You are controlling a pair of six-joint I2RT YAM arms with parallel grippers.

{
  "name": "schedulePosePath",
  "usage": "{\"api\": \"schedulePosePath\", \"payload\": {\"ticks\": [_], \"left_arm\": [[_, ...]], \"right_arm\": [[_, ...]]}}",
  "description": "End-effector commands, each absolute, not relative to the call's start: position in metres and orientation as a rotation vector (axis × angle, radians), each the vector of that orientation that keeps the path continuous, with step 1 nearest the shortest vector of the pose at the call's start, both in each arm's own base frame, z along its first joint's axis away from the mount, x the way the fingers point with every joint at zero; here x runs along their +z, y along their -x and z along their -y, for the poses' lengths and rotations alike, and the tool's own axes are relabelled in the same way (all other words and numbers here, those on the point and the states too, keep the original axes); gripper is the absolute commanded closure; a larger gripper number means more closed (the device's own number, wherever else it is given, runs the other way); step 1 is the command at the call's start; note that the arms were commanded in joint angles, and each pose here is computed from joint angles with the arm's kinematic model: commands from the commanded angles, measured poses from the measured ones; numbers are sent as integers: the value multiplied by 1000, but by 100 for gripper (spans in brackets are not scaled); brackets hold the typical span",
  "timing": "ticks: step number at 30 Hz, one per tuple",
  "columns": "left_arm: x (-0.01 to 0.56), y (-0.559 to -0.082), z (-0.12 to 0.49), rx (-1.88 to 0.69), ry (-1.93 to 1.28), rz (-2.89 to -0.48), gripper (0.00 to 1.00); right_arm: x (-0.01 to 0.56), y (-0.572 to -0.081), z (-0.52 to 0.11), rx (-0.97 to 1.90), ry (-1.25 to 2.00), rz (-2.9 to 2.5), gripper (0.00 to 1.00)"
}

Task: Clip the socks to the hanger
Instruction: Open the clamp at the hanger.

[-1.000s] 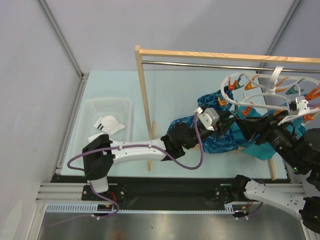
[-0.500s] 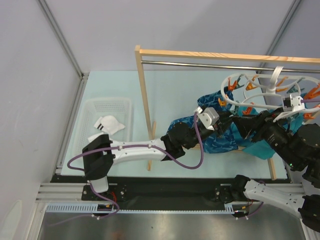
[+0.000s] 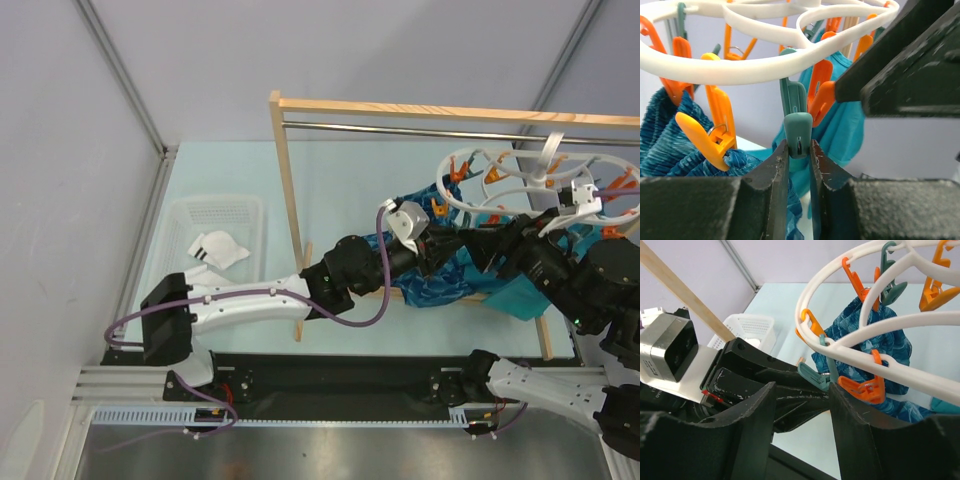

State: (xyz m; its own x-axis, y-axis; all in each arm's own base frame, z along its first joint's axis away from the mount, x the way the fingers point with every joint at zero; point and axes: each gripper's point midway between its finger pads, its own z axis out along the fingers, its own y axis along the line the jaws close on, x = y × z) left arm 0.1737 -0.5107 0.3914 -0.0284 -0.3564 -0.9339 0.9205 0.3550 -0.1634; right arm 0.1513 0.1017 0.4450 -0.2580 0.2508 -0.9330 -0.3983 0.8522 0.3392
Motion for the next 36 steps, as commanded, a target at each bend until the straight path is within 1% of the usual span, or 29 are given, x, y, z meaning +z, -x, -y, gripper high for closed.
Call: {"api": "schedulePosePath", "payload": {"ticks": [1, 10, 18, 23, 36], "left_arm": [[415, -163, 501, -1210, -628, -1229, 100], [420, -156, 494, -1230, -657, -1287, 100], [420, -156, 491, -1217, -665, -1292, 100], [421, -153, 491, -1223, -677, -1279, 100], [424, -152, 490, -1230, -677, -1273, 100]], "right_arm": [[452, -154, -112, 632, 144, -1724, 49], [443, -165, -116, 573, 122, -1766, 49], [447, -161, -106, 556, 109, -1764, 49], [446, -160, -96, 532, 88, -1758, 44], [437, -174, -106, 470, 103, -1777, 46]]}}
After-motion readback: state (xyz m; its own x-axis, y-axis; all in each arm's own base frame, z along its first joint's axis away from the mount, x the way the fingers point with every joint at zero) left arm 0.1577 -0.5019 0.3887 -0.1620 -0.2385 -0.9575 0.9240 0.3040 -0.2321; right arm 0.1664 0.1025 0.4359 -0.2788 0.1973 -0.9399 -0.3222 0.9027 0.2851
